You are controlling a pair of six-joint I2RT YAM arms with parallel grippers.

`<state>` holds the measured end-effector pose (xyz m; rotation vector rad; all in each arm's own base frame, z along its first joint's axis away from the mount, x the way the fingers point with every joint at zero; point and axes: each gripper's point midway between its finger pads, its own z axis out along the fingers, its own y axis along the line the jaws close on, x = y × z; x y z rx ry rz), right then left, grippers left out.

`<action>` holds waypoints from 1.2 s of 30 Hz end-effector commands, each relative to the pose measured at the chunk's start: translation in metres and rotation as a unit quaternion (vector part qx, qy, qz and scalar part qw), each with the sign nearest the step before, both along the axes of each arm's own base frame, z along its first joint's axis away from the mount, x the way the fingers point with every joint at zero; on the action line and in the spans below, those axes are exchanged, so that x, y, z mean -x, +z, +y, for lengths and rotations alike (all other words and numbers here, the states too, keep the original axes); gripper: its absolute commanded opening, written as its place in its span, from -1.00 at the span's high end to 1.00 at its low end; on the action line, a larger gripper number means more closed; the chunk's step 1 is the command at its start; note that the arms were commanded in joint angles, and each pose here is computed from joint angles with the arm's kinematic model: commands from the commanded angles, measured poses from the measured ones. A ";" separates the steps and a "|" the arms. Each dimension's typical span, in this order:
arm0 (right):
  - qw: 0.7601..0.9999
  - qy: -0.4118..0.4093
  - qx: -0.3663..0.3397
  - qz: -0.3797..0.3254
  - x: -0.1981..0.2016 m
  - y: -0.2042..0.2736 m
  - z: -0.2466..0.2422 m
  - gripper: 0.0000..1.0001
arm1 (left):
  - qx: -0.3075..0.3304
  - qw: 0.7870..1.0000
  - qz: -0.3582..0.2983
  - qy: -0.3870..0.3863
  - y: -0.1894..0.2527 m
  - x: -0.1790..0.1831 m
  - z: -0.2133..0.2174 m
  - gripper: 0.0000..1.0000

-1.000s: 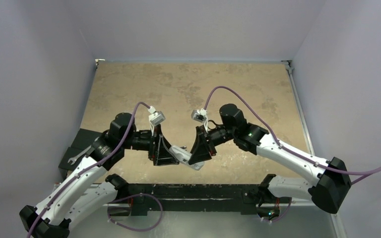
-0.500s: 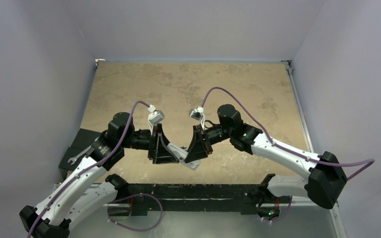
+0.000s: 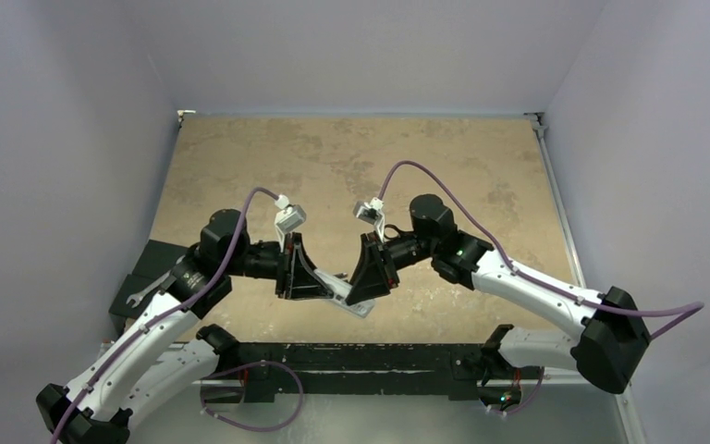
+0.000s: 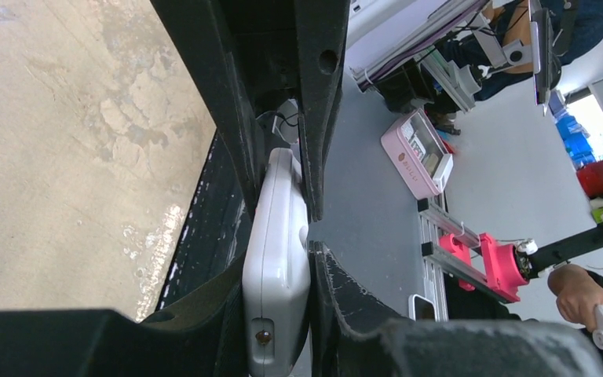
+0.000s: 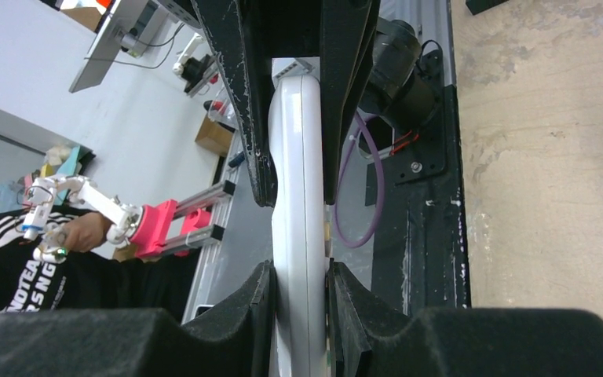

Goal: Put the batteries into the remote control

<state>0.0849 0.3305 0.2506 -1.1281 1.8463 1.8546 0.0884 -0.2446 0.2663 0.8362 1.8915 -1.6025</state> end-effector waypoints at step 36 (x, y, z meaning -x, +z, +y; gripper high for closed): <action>0.961 -0.272 -0.027 -0.039 -0.033 0.014 -0.047 -0.37 | -0.016 0.964 0.065 0.256 -0.025 -0.071 0.013 1.00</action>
